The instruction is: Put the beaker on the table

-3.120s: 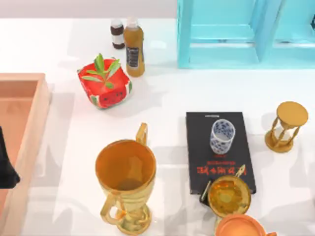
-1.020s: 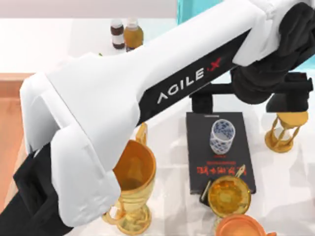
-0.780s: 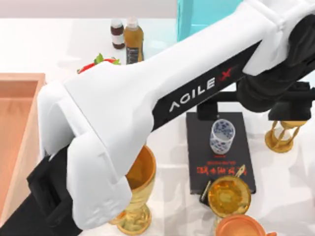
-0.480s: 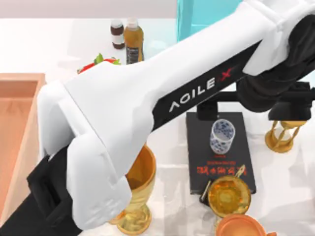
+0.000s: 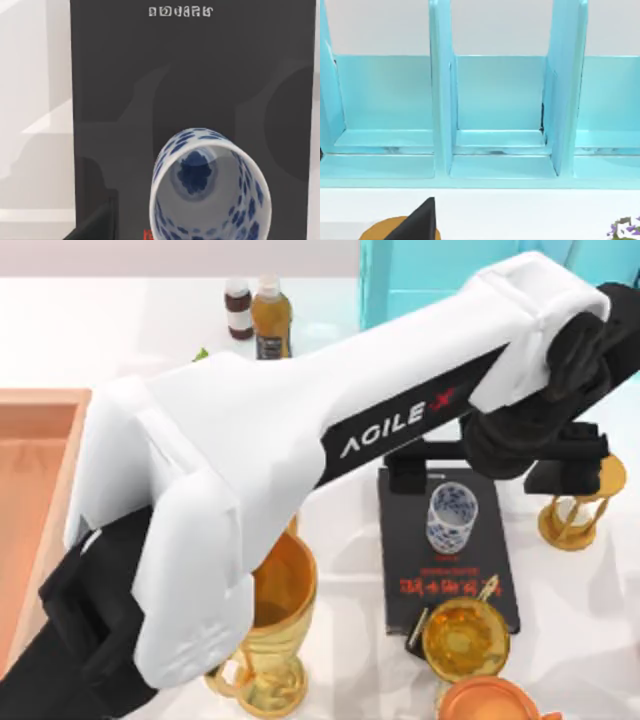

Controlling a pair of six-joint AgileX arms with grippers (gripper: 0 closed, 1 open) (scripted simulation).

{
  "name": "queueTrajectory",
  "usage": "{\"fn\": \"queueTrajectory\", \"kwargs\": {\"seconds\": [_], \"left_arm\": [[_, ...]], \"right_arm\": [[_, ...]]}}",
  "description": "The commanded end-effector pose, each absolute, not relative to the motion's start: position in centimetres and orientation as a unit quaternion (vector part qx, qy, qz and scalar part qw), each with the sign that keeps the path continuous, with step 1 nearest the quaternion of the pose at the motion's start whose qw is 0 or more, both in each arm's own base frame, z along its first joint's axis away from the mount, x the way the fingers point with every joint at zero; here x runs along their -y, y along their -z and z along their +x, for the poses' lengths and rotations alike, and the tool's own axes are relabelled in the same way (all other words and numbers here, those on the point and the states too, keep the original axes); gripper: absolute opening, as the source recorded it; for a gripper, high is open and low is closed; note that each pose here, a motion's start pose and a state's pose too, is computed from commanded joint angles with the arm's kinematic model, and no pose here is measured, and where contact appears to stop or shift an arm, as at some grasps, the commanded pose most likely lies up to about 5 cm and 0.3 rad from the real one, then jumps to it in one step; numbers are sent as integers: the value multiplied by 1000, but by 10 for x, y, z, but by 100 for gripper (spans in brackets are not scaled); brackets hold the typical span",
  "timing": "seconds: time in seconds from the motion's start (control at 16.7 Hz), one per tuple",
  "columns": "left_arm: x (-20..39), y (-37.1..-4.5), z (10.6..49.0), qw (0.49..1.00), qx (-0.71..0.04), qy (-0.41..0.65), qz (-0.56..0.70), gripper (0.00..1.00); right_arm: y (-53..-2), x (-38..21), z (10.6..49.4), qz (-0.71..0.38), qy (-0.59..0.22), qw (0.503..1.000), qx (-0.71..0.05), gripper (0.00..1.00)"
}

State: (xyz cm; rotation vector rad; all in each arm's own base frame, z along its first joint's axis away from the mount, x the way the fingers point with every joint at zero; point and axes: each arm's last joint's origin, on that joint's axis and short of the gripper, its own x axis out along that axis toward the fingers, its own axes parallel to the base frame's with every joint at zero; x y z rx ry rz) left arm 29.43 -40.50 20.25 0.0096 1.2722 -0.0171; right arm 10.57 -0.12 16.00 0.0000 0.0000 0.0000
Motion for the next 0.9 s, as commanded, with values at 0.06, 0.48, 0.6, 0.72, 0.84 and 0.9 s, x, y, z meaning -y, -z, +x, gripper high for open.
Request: {"fn": "queueTrajectory", "kwargs": {"seconds": [0.06,0.48,0.6,0.72,0.84,0.9], "left_arm": [[405,-195,296,805,-594,7,4,100],[411,-153,296,805,-593,7,6,100],[411,-153,296,805,-593,7,6,100],[411,-153,296,805,-593,7,6,85],[411,-153,296,805,-593,7,6,70],[411,-153,296,805,-593,7,6,62]], "right_arm": [[-160,1,106,0,0,1000,0,100],[-160,1,106,0,0,1000,0,100],[-160,1,106,0,0,1000,0,100],[-160,1,106,0,0,1000,0,100],[-160,1,106,0,0,1000,0,100],[-160,1,106,0,0,1000,0,100]]}}
